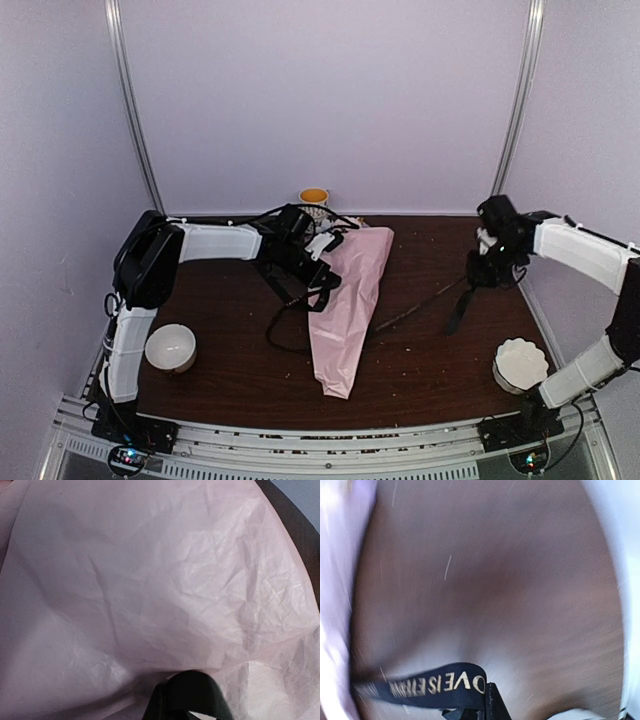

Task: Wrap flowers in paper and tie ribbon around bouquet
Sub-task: Pick up the ribbon from the center of the board, then cross the ribbon over the folded bouquet.

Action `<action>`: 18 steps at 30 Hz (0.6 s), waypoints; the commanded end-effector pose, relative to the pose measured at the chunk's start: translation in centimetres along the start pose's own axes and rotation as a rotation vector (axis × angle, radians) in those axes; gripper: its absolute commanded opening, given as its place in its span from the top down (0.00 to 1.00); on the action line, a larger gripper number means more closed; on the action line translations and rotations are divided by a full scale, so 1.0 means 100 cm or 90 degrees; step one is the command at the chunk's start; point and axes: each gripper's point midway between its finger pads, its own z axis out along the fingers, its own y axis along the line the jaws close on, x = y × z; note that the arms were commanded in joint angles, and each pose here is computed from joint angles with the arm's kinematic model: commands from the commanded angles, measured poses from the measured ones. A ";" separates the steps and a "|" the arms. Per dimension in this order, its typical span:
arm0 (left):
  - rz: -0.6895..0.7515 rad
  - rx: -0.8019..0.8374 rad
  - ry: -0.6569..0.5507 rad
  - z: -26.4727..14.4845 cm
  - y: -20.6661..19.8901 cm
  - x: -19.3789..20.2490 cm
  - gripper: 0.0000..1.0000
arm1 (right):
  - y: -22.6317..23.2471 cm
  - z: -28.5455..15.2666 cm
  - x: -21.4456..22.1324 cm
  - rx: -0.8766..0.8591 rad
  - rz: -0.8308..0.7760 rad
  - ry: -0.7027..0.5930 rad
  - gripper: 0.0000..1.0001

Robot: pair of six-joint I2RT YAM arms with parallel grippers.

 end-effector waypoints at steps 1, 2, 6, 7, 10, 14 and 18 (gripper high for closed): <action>0.027 -0.023 -0.038 -0.020 0.005 -0.022 1.00 | -0.066 -0.097 -0.141 0.087 0.139 -0.291 1.00; 0.029 -0.025 -0.037 -0.021 0.006 -0.022 1.00 | -0.071 -0.115 -0.163 0.107 0.147 -0.325 1.00; 0.035 -0.042 -0.037 -0.025 0.009 -0.024 1.00 | -0.044 -0.159 -0.227 0.062 0.142 -0.400 1.00; 0.035 -0.046 -0.038 -0.027 0.010 -0.025 1.00 | -0.031 -0.167 -0.236 0.045 0.131 -0.415 1.00; 0.037 -0.052 -0.045 -0.034 0.010 -0.028 1.00 | 0.034 -0.177 -0.241 -0.042 0.036 -0.439 1.00; 0.044 -0.062 -0.070 -0.048 0.010 -0.035 1.00 | 0.185 -0.183 -0.192 -0.292 -0.191 -0.434 1.00; 0.035 -0.060 -0.087 -0.058 0.011 -0.038 1.00 | 0.284 -0.185 -0.129 -0.498 -0.314 -0.393 1.00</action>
